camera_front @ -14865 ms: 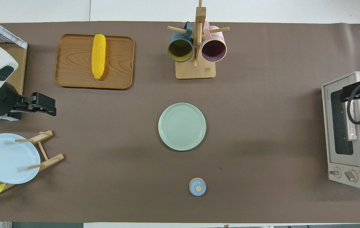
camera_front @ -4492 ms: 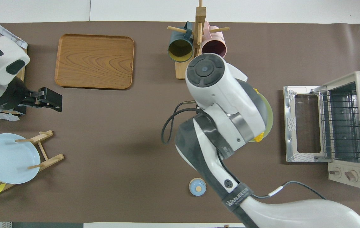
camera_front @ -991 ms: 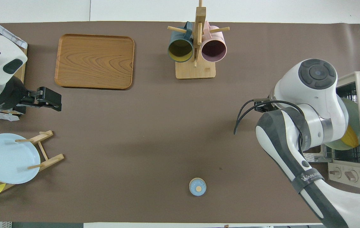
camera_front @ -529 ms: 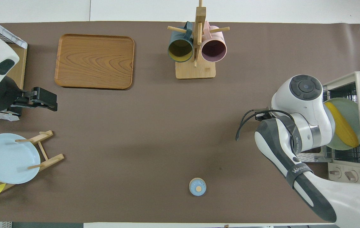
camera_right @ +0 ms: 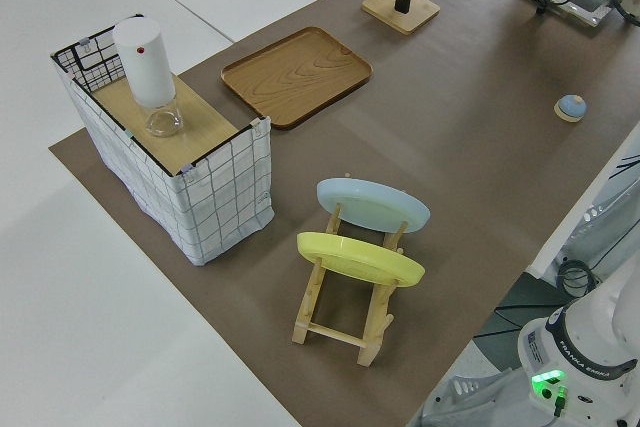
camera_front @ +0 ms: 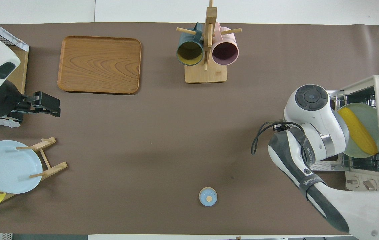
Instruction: Put corn in oven
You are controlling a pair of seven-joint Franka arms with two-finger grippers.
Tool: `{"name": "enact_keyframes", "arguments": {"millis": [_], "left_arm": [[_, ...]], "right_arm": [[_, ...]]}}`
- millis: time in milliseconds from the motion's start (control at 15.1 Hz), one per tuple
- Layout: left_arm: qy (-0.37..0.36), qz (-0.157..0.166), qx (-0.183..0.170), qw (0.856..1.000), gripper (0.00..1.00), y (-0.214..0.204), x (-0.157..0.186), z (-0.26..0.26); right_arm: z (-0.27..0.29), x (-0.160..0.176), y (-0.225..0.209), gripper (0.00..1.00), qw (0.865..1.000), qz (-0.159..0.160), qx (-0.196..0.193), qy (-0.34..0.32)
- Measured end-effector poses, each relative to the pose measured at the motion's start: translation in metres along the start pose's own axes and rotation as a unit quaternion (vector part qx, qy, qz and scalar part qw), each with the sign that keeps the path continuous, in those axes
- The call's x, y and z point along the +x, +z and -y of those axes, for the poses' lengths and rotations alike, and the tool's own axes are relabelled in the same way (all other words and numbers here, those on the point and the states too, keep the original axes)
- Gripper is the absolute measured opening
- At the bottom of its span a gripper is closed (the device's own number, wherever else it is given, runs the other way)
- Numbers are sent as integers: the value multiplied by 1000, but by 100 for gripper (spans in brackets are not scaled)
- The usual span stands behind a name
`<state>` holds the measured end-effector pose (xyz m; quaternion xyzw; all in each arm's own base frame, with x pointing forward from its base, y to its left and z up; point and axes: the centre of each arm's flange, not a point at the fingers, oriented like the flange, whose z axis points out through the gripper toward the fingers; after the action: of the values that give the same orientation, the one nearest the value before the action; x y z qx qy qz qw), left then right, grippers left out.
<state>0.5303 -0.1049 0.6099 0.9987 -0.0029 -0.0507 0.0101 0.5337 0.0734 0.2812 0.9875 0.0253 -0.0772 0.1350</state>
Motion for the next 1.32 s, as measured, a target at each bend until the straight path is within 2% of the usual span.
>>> {"name": "enact_keyframes", "arguments": {"millis": [264,462,661,925,1123,1321], "left_arm": [[0,0,0,1000,100,0,0,0],[0,0,0,1000,100,0,0,0],[0,0,0,1000,100,0,0,0],[0,0,0,1000,100,0,0,0],[0,0,0,1000,100,0,0,0],[0,0,0,1000,100,0,0,0]], "right_arm": [[-4,0,4,1,999,-7,-38,-24],[-5,0,5,1,998,-8,-51,-34],[-4,1,-1,1,997,3,-70,-42],[-10,7,-37,1,993,40,-93,-58],[-37,0,-79,1,992,45,-93,-77],[-102,-15,-122,1,993,38,-84,-78]]}}
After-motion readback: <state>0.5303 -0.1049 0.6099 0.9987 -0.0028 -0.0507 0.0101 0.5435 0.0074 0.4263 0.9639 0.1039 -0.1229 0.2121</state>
